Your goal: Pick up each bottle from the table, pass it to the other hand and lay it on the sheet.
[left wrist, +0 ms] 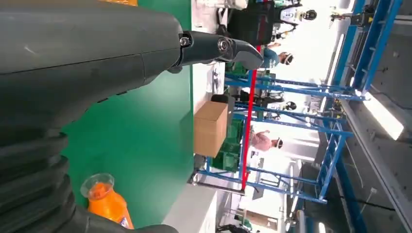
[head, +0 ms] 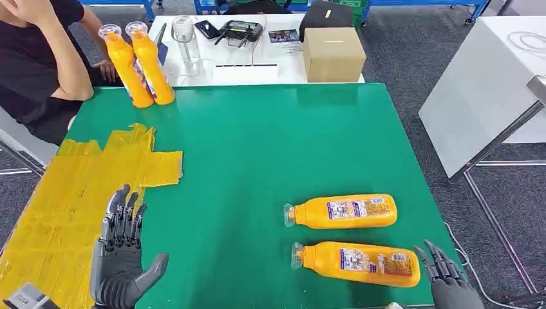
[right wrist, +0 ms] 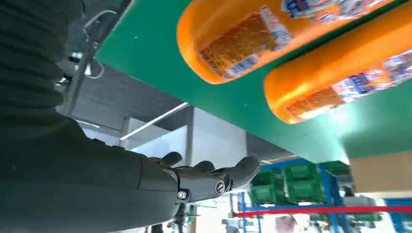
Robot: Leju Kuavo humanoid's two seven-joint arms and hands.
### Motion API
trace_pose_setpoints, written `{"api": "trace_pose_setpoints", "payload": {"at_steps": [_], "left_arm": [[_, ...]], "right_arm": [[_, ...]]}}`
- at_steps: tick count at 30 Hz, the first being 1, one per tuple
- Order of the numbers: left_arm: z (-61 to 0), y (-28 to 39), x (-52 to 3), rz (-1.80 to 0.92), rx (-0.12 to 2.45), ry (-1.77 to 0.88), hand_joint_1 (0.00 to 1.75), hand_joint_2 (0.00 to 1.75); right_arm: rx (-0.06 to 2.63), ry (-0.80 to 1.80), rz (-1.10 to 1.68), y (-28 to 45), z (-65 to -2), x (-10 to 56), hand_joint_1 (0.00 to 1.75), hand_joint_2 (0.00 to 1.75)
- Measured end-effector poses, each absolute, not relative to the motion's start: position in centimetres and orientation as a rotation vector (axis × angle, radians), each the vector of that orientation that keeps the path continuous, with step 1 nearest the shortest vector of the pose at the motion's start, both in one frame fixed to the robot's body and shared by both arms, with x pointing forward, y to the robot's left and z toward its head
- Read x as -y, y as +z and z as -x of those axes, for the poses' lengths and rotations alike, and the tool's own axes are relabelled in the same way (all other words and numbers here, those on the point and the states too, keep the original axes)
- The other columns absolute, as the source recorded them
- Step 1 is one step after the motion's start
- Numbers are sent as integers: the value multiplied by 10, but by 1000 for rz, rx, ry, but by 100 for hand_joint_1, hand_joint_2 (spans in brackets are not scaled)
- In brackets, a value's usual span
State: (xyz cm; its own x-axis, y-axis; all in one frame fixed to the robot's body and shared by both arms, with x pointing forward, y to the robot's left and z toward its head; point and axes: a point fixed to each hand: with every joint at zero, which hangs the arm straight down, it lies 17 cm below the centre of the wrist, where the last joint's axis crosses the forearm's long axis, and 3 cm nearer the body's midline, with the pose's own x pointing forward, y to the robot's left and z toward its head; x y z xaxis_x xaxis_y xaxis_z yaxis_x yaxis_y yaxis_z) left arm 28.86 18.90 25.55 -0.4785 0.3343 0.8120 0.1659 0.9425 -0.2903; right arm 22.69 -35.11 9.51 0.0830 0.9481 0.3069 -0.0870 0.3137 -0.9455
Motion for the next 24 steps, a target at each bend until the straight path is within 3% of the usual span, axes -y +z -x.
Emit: {"api": "trace_pose_setpoints", "payload": {"at_steps": [24], "left_arm": [[-295, 254, -182, 398, 2066, 181, 0, 175]], "right_arm": [[1084, 1009, 956, 77, -226, 372, 0, 175]]}}
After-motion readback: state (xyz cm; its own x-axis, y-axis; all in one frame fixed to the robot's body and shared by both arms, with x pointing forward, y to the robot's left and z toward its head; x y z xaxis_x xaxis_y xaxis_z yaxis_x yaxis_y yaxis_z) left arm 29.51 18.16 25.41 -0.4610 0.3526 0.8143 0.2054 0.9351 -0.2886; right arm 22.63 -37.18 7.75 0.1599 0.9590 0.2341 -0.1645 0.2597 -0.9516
